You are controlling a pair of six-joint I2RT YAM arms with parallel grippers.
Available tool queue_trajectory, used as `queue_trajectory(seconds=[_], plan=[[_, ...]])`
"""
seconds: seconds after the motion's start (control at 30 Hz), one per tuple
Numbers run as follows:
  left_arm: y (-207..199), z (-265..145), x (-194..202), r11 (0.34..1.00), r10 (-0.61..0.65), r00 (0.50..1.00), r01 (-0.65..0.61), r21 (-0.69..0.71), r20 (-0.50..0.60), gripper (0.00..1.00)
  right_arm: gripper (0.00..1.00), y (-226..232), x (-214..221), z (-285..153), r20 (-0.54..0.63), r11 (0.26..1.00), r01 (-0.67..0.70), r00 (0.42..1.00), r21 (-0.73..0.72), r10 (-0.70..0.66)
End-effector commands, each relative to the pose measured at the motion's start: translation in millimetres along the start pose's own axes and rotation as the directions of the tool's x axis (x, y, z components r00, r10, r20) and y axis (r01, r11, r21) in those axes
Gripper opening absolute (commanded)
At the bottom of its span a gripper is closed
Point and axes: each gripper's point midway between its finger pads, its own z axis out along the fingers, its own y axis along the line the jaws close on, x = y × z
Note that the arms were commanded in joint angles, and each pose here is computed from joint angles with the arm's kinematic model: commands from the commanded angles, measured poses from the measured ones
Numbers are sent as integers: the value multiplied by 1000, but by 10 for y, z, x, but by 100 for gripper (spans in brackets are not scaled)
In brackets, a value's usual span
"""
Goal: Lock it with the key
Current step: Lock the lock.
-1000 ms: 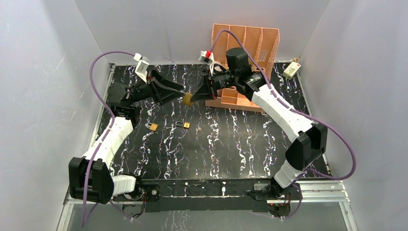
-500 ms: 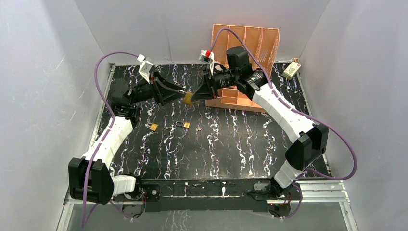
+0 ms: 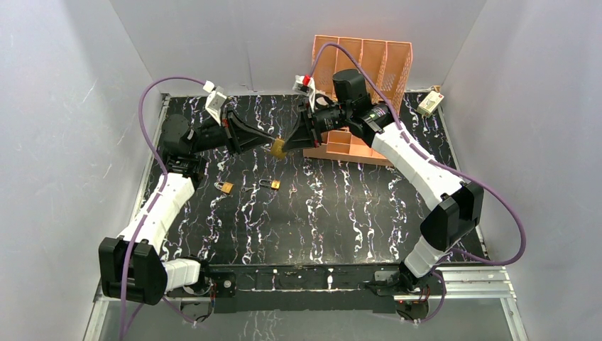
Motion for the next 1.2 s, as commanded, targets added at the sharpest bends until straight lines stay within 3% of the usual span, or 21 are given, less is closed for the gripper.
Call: queue_trajectory(seconds=[0.0,0.13,0.2,0.23,0.4,0.5,0.77,1.07,1.17], plan=[[-214,0,-164,995,85,996,-85,44,10,0,0,126,-321,-41,55,994,109,993,-14,-108],[-224,-8,-188,994,106,994,-107,32,36,0,1,93,-342,-43,52,995,102,993,4,-102],[-225,-8,-215,994,109,992,-110,23,59,0,33,79,-370,-60,53,994,103,993,28,-104],[-226,-8,-234,994,109,991,-111,17,71,0,44,76,-392,-76,58,993,110,992,46,-113],[-225,-4,-312,994,108,986,-109,5,125,0,62,27,-450,-240,114,981,153,980,118,-166],[-246,-1,-353,993,112,984,-115,9,140,0,67,80,-442,-341,150,982,161,973,96,-175],[-305,-10,-421,991,128,979,-131,8,161,0,65,179,-345,-389,174,986,165,970,35,-169],[-281,-13,-423,992,122,977,-123,-4,173,0,44,220,-321,-348,172,989,144,975,-12,-140],[-274,-14,-419,993,120,977,-121,-7,175,0,40,230,-308,-331,169,990,141,976,-16,-137]])
